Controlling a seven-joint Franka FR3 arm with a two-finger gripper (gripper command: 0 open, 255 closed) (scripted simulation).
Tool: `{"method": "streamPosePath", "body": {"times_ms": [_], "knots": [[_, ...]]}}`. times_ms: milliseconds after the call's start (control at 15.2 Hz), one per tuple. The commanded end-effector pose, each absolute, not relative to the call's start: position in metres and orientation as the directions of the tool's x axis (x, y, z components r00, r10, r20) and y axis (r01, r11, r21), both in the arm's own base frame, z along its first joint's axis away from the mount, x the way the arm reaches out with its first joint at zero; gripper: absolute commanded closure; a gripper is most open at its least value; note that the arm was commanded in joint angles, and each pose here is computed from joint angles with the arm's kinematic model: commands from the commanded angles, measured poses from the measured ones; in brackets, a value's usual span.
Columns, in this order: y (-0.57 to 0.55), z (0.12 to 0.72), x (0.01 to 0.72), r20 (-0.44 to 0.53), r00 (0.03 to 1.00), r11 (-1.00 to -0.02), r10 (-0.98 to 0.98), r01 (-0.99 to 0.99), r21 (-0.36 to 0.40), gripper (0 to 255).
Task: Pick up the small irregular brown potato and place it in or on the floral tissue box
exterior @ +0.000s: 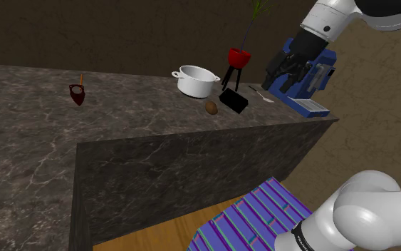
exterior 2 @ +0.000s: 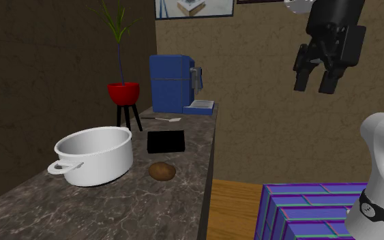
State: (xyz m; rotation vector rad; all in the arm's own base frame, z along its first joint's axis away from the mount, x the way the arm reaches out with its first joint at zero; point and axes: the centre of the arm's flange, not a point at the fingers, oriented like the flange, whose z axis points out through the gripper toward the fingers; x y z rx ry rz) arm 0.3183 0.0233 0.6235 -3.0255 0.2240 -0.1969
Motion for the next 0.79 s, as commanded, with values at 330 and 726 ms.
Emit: {"method": "streamPosePath", "body": {"times_ms": [330,726], "knots": [[0.001,0.587,0.369,0.119,0.981,-0.984,-0.151,-0.138,-0.109,0],[-0.026,0.544,0.43,0.116,0.982,-0.985,-0.148,-0.136,-0.107,0]]}}
